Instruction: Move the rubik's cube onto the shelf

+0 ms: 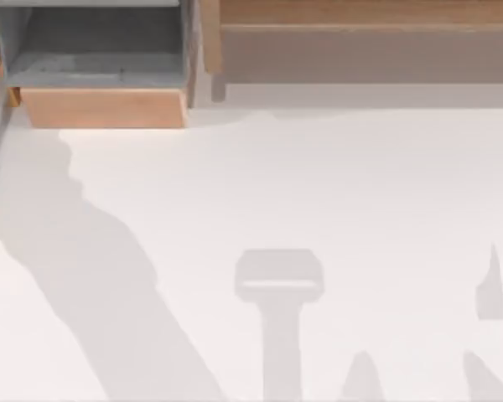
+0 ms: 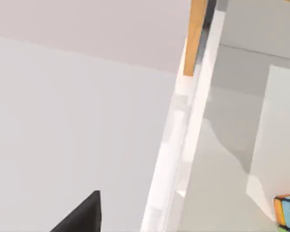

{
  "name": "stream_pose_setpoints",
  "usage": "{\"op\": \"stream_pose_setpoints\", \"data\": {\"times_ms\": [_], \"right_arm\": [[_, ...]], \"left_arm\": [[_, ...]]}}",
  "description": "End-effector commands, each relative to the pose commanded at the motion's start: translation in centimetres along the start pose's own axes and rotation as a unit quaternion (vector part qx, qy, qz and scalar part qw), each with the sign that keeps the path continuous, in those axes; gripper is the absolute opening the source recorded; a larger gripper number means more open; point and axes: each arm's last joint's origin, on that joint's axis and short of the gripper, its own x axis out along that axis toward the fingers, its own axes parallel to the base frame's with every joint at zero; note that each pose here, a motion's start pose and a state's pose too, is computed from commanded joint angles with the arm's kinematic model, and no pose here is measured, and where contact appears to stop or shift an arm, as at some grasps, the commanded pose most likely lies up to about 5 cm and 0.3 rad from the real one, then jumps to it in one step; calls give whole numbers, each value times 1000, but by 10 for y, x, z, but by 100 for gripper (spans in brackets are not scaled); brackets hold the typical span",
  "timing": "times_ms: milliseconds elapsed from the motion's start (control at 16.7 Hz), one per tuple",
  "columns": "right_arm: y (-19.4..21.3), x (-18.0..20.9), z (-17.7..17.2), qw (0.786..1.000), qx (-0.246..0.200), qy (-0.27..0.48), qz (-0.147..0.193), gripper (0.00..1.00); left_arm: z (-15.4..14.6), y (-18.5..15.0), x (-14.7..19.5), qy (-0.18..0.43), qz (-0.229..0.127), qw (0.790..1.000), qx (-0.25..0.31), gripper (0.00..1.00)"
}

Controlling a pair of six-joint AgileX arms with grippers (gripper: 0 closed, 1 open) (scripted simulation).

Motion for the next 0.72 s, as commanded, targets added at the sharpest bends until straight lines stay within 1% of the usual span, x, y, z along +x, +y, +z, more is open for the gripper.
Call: {"op": "stream_pose_setpoints", "data": {"times_ms": [120,240,420,540,720], "right_arm": [[0,0,0,1000,0,0,0,100],[0,0,0,1000,0,0,0,100],[0,0,0,1000,0,0,0,100],[0,0,0,1000,0,0,0,100],[0,0,0,1000,0,0,0,100]], "left_arm": [[3,-25,5,58,-12,998,-25,100],[3,-46,11,110,-16,993,-44,100],[0,-65,21,168,-15,984,-61,100],[-3,-71,26,188,-13,980,-66,100],[-3,-71,26,188,-13,980,-66,100]]}}
